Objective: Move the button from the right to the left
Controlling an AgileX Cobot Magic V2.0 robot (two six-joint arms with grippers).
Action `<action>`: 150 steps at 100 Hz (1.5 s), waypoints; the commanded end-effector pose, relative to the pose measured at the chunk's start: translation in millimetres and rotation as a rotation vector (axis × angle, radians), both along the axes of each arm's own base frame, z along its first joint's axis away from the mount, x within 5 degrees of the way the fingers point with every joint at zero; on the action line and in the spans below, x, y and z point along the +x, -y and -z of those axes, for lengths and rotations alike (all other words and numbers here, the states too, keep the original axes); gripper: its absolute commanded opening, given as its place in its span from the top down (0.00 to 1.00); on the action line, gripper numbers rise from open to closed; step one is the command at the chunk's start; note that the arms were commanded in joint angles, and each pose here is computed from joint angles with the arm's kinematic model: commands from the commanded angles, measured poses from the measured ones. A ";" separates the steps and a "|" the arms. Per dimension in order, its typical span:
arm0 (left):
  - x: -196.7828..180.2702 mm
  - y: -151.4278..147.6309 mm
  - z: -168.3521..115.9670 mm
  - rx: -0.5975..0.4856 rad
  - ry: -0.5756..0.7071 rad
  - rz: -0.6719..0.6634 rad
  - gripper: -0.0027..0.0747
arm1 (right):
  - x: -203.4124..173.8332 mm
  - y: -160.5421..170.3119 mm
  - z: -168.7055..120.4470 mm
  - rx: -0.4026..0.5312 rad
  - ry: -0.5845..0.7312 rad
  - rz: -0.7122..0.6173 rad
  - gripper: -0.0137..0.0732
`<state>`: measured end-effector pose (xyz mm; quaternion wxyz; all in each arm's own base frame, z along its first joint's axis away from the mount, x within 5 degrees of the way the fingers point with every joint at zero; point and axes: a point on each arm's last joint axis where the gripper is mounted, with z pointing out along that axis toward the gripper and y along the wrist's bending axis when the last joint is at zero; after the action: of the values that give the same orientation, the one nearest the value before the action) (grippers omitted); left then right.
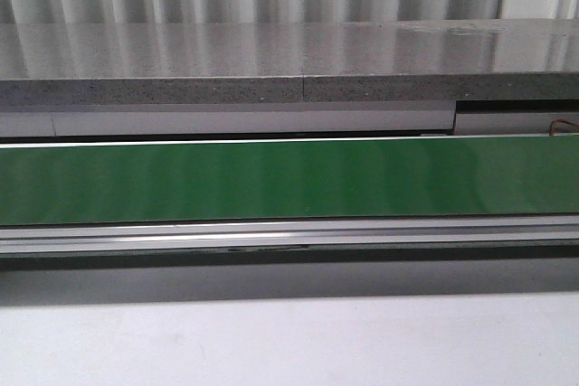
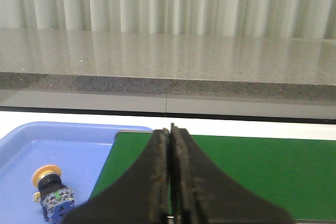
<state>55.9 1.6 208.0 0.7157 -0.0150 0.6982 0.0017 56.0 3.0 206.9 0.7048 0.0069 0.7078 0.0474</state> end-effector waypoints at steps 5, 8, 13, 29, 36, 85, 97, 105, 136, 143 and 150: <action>-2.1 0.9 -0.7 -0.009 0.094 0.010 0.99 | -2.0 -0.6 -6.9 0.002 0.131 -0.008 0.92; -2.1 0.9 -0.7 -0.009 0.094 0.010 0.99 | -1.8 -0.6 -5.9 0.002 0.125 -0.008 0.92; -2.1 0.9 -0.7 -0.009 0.094 0.010 0.99 | -1.8 -0.5 -5.9 0.002 0.123 -0.007 0.92; -2.1 0.9 -0.7 -0.009 0.094 0.010 0.99 | -1.8 -0.5 -5.9 0.002 0.123 -0.007 0.92; -2.1 0.9 -0.7 -0.009 0.094 0.010 0.99 | -1.8 -0.4 -5.9 0.002 0.123 -0.005 0.92; -2.1 0.9 -0.7 -0.009 0.094 0.010 0.99 | -1.7 1.8 -5.6 -0.001 0.119 0.036 0.92; -2.1 0.9 -0.7 -0.009 0.094 0.010 0.99 | -1.7 1.8 -5.6 -0.001 0.119 0.036 0.92; -2.1 0.9 -0.7 -0.009 0.094 0.010 0.99 | -1.7 1.8 -5.6 -0.001 0.119 0.036 0.92; -2.1 0.9 -0.7 -0.009 0.094 0.010 0.99 | -1.7 1.8 -5.6 -0.001 0.119 0.036 0.92; -2.1 0.9 -0.7 -0.009 0.094 0.010 0.99 | -1.7 1.8 -5.6 -0.001 0.119 0.036 0.92; -2.1 0.9 -0.7 -0.009 0.094 0.010 0.99 | -1.7 1.8 -5.6 -0.001 0.119 0.036 0.92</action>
<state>55.9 1.6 208.2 0.7163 -0.0149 0.6976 0.0017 56.9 1.1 198.6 0.7062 0.0213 0.7067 0.0374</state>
